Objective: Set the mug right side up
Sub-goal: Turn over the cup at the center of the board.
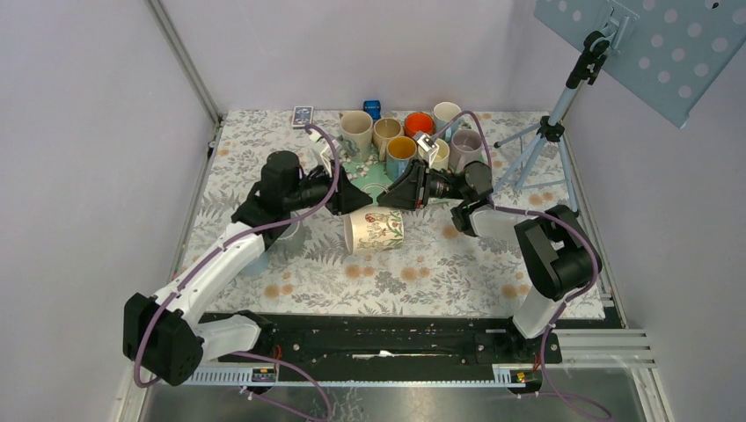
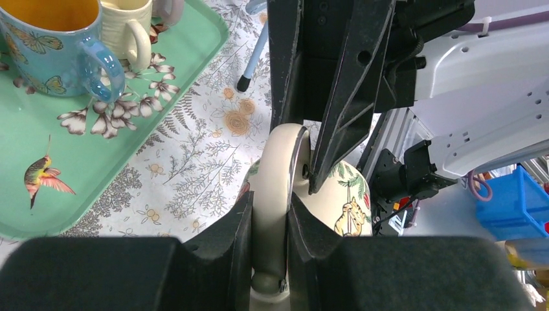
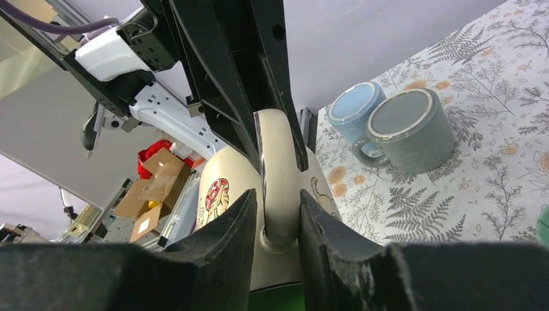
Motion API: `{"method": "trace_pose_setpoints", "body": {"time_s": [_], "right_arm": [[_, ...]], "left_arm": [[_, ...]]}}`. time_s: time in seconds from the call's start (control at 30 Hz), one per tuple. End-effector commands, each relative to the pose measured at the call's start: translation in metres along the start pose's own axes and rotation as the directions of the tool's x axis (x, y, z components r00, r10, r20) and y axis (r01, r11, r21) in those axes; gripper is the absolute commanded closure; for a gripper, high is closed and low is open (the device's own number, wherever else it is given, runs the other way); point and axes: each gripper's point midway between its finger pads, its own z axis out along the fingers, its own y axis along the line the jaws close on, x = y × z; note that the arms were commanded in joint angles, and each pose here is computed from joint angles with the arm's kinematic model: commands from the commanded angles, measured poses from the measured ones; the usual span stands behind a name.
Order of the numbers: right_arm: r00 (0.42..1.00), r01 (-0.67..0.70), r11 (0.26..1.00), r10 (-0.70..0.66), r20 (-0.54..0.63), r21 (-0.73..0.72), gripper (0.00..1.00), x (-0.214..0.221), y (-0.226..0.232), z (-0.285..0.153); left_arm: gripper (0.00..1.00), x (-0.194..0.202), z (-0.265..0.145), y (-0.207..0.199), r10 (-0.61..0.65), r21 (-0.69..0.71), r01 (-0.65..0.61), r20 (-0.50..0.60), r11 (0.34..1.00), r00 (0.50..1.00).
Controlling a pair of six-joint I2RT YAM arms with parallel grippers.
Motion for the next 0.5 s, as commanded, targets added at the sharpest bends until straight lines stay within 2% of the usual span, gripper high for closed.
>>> {"method": "trace_pose_setpoints", "body": {"time_s": [0.0, 0.13, 0.33, 0.47], "right_arm": [[0.991, 0.123, 0.991, -0.125, -0.046, -0.051, 0.66, -0.003, 0.025, 0.006], [0.988, 0.143, 0.990, -0.141, -0.062, 0.021, 0.73, -0.003, 0.017, 0.008], [0.989, 0.131, 0.979, -0.117, -0.093, 0.155, 1.00, 0.000, -0.002, 0.009], [0.992, 0.102, 0.969, -0.082, -0.098, 0.224, 1.00, -0.001, -0.012, 0.008]], "left_arm": [[1.00, -0.050, 0.000, -0.007, 0.070, 0.034, -0.077, 0.175, 0.996, 0.982], [1.00, -0.048, 0.004, 0.000, 0.050, 0.022, -0.055, 0.179, 0.998, 0.983], [1.00, -0.041, 0.011, 0.018, 0.007, -0.030, -0.002, 0.162, 1.000, 0.987], [1.00, -0.029, 0.019, 0.036, -0.052, -0.083, 0.063, 0.119, 0.995, 0.992]]}}
